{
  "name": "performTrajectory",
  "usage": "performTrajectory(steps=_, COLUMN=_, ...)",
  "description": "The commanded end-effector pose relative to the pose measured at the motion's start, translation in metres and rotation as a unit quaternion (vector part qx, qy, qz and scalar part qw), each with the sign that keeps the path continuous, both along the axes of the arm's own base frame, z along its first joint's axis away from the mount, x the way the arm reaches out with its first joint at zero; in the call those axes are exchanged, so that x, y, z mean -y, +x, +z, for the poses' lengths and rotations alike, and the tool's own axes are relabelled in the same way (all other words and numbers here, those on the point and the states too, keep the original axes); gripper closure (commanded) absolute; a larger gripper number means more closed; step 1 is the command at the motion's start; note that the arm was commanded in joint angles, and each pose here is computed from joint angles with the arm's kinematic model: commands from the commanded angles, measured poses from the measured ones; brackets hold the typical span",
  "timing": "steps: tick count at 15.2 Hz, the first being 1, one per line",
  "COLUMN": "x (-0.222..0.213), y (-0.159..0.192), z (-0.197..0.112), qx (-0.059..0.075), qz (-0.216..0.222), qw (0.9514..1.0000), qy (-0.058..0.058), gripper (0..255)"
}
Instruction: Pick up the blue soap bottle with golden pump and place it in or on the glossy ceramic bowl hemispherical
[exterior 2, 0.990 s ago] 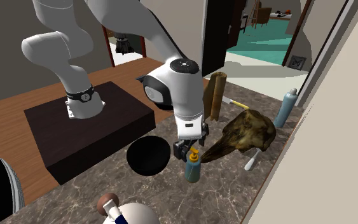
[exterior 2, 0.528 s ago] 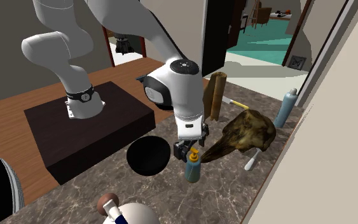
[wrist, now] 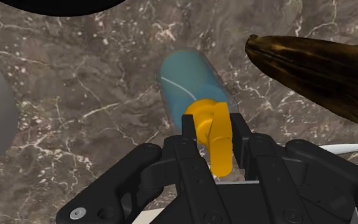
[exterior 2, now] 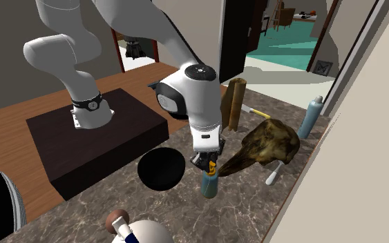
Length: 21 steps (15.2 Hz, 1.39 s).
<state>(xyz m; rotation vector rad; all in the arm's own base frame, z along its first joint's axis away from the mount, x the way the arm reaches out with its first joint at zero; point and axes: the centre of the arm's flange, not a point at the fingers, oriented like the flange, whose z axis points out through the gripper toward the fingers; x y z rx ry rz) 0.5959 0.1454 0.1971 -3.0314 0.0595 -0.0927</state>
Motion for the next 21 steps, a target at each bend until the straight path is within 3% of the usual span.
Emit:
performTrajectory(steps=1, x=0.0, y=0.0, z=0.0, qx=0.0, qz=0.0, qw=1.0, qy=0.0, gripper=255)
performTrajectory(steps=21, x=0.0, y=0.0, z=0.1, qx=0.0, qz=0.0, qw=1.0, qy=0.0, gripper=255)
